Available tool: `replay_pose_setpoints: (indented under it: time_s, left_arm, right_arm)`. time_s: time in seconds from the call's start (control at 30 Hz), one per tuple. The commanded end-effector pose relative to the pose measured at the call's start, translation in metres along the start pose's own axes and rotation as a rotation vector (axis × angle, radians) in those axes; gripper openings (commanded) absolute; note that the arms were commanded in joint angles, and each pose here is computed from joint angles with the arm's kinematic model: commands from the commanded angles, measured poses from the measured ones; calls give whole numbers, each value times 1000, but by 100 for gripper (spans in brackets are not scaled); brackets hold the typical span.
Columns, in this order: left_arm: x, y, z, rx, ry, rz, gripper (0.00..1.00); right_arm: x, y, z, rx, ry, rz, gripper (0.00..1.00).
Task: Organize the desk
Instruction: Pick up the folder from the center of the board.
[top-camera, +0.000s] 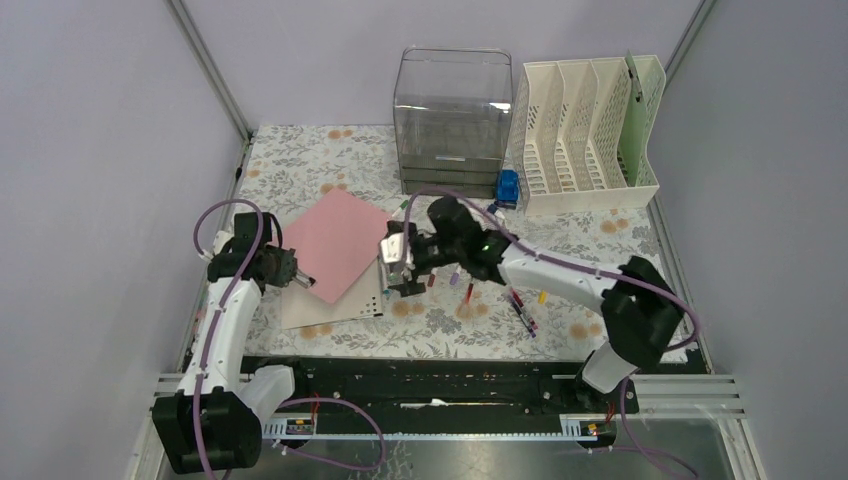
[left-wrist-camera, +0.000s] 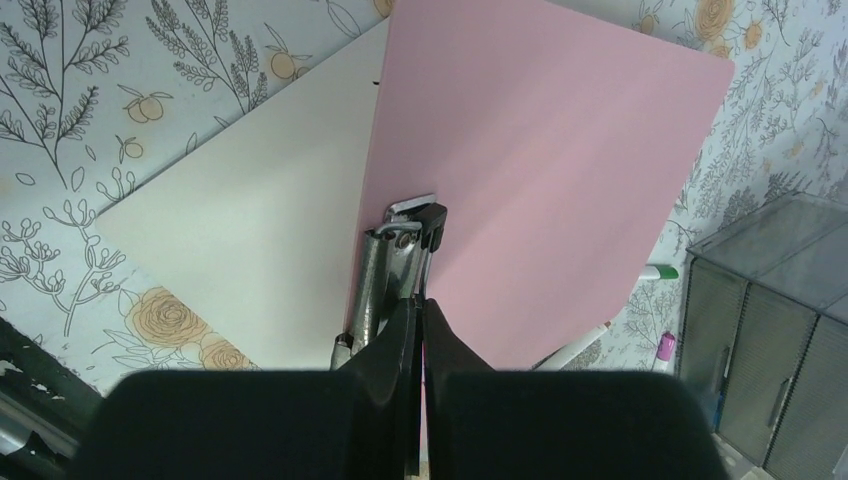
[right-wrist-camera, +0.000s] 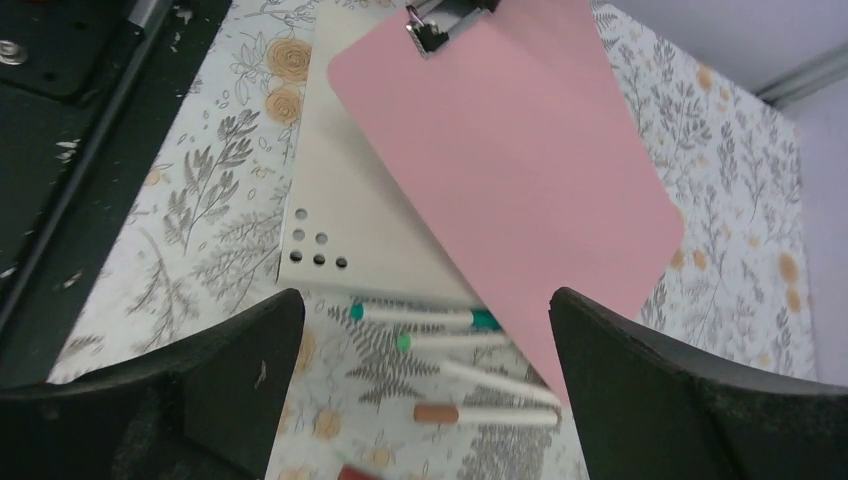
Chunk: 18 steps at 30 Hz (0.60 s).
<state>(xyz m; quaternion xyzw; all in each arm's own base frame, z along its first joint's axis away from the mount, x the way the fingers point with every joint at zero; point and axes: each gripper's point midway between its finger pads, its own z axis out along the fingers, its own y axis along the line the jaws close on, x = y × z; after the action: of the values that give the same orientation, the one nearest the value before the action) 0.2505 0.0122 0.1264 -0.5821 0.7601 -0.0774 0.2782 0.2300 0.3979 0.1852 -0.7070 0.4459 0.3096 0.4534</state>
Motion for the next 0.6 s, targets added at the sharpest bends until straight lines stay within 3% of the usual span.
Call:
replay_pose_setpoints:
  time_s: [0.0, 0.33, 0.57]
  left_arm:
    - [4, -1, -8, 34, 19, -51, 0]
    - [13, 0, -9, 56, 56, -56, 0]
    - [19, 0, -7, 64, 83, -49, 0]
  right_arm:
    - [-20, -20, 43, 194, -66, -224, 100]
    - [-11, 19, 110, 285, -90, -382, 100]
    - [25, 31, 153, 257, -40, -373, 100]
